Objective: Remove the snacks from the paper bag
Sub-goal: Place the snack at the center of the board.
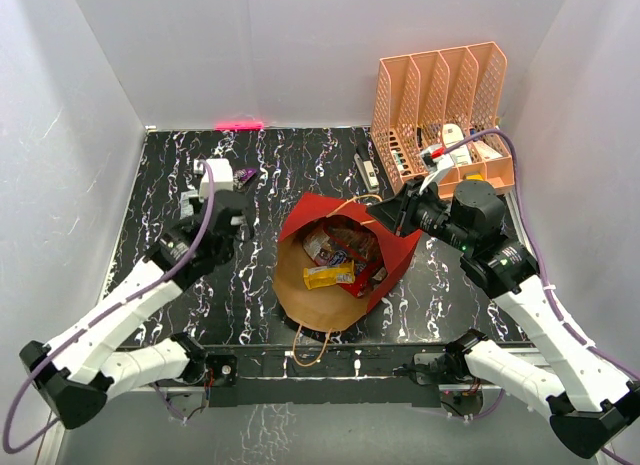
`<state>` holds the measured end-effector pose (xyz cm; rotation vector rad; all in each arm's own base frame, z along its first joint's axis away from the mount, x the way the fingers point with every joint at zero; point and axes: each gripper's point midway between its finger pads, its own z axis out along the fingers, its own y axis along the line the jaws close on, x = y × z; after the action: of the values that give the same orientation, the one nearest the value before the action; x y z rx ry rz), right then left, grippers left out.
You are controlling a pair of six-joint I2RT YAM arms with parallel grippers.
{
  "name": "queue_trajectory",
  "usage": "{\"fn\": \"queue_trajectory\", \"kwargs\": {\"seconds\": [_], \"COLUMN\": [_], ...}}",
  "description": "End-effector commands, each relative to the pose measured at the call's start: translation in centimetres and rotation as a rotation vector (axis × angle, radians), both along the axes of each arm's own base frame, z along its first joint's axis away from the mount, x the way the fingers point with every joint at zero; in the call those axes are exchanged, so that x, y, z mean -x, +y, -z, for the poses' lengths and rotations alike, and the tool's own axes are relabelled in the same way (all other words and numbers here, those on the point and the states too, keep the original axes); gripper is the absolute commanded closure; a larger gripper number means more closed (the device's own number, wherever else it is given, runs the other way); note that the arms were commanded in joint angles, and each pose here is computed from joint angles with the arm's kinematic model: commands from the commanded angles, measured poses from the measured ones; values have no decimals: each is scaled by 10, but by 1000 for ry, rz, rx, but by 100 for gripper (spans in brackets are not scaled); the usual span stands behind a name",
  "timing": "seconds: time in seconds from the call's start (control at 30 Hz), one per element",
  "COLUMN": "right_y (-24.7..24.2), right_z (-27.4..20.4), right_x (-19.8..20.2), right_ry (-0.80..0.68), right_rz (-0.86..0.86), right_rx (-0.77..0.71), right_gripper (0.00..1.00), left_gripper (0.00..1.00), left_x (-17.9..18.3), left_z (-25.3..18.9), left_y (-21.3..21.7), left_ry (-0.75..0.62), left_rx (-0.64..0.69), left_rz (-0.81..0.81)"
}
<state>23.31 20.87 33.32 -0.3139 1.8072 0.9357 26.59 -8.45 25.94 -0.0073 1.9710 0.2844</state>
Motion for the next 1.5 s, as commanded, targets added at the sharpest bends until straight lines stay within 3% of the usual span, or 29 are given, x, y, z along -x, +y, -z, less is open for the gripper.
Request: {"fn": "queue_trajectory", "kwargs": {"seconds": [0.0, 0.33, 0.57, 0.97, 1.33, 1.47], "right_y": [-1, 0, 14, 17, 12, 9], "right_z": [-20, -27, -21, 19, 14, 23], "right_x": [1, 2, 7, 12, 21, 18], "right_ry": [-69, -76, -14, 149, 73, 73], "right_rz": [5, -2, -89, -55, -52, -39], "right_rx": [-40, -52, -44, 26, -39, -2], "right_gripper": [93, 93, 93, 93, 93, 93], "left_gripper": [100, 100, 100, 100, 100, 81], "left_x": [-42, -139, -155, -155, -155, -160], "left_z": [-2, 69, 123, 188, 216, 212], "left_y": [16, 139, 187, 196, 202, 193], "left_ry": [28, 208, 351, 436, 514, 517], "left_rx": [12, -15, -127, -112, -50, -8], "left_rz": [-44, -496, -633, -642, -600, -549]}}
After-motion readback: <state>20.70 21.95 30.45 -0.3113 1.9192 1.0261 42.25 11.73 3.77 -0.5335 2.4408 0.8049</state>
